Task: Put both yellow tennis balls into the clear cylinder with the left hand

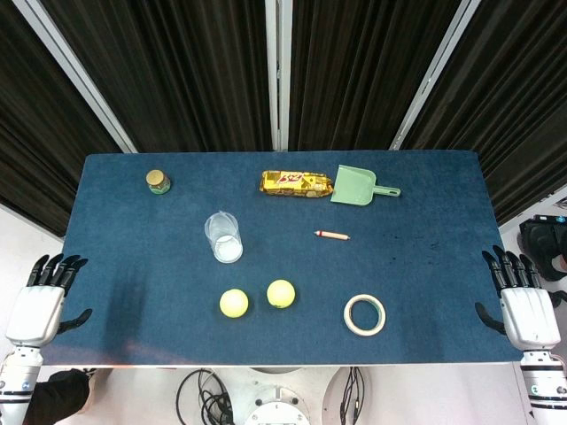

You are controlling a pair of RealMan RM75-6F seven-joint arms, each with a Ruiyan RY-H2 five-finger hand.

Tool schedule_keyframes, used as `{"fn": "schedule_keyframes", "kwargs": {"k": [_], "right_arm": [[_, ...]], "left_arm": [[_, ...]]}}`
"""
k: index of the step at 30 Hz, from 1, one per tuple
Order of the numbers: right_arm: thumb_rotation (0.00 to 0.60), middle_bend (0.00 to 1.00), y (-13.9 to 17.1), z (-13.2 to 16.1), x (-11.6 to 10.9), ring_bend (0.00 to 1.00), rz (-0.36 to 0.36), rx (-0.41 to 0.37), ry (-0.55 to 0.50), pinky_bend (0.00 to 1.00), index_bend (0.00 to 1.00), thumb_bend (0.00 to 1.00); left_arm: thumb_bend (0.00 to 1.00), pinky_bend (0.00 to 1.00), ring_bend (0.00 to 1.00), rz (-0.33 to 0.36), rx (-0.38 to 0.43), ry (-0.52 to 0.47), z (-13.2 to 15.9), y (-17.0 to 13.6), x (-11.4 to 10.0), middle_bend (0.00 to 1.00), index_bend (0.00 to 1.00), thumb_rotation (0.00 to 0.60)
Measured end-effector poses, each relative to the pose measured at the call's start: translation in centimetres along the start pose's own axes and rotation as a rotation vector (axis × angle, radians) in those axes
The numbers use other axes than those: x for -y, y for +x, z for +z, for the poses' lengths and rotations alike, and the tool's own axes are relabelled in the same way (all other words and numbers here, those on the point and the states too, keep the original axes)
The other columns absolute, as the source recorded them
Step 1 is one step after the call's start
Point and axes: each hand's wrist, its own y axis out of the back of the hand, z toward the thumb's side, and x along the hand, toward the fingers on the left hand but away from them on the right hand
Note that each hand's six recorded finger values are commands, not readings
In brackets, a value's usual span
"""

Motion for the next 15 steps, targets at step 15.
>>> {"fn": "schedule_keyframes", "kwargs": {"k": [15], "right_arm": [[0.600, 0.00, -0.2, -0.3, -0.6, 0.00, -0.022, 0.001, -0.010, 0.00, 0.00, 0.22]], "left_arm": [[0.16, 0.03, 0.04, 0.020, 0.054, -0.014, 1.6, 0.3, -0.4, 0.10, 0.14, 0.600]]}}
